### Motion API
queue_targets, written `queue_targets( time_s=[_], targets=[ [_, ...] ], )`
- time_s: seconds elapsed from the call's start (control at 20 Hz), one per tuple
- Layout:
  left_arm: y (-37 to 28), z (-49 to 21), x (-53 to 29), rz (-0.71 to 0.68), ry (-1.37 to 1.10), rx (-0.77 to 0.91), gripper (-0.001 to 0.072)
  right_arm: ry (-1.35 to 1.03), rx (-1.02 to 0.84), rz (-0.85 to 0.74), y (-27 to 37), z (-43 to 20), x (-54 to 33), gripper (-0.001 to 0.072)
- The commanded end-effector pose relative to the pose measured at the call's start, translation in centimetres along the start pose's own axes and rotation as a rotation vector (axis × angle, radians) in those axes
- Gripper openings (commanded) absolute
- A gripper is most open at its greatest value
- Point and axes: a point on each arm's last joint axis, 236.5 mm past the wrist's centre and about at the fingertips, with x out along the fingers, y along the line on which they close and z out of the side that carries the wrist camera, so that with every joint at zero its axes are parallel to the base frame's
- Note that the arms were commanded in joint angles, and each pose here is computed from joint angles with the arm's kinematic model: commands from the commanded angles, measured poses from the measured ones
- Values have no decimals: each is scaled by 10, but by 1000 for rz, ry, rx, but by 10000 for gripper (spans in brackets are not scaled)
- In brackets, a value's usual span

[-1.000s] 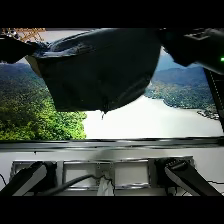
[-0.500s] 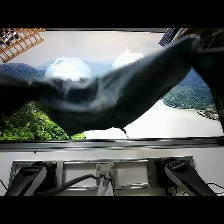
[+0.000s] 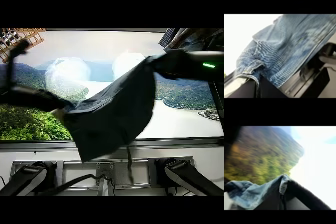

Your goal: Fold the clothes and pants, and hang the long-sleeved shirts on hangers.

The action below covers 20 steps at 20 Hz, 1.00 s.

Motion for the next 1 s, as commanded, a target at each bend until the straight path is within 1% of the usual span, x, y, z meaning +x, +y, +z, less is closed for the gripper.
queue_targets(
  time_s=[0.0, 0.1, 0.2, 0.25, 0.35, 0.45, 0.65, 0.7, 0.75, 0.8, 0.85, 0.9, 0.95],
  targets=[
    [88, 25, 100, 4, 132, -145, 11, 113, 77, -128, -93, 2, 134, 32],
    [149, 22, 162, 4, 207, -283, 10, 98, 90, -169, -140, 11, 206, 32],
    [174, 14, 188, -71, 276, -385, 9, 82, 83, -161, -161, 18, 251, 31],
    [174, 24, 189, -130, 250, -400, 8, 77, 72, -153, -165, 22, 262, 31],
    [170, 62, 172, -241, 105, -437, 8, 38, 55, -149, -166, 35, 269, 31],
    [166, 101, 137, -342, -45, -452, 8, -1, 27, -149, -166, 49, 264, 30],
    [188, 156, 74, -430, -307, -503, 12, -56, 42, -155, -175, 68, 255, 35],
    [194, 166, 64, -443, -366, -513, 29, -78, 40, -157, -177, 74, 254, 62],
    [197, 173, 56, -454, -409, -511, 166, -98, 39, -159, -179, 80, 252, 169],
    [198, 178, 48, -476, -438, -521, 422, -106, 37, -164, -181, 83, 249, 321],
    [200, 180, 43, -488, -453, -527, 553, -94, 36, -161, -179, 83, 247, 405],
    [198, 178, 39, -507, -449, -527, 568, -72, 39, -161, -180, 80, 243, 407],
    [195, 172, 36, -527, -425, -519, 567, -34, 38, -165, -180, 72, 239, 406]
  ],
)
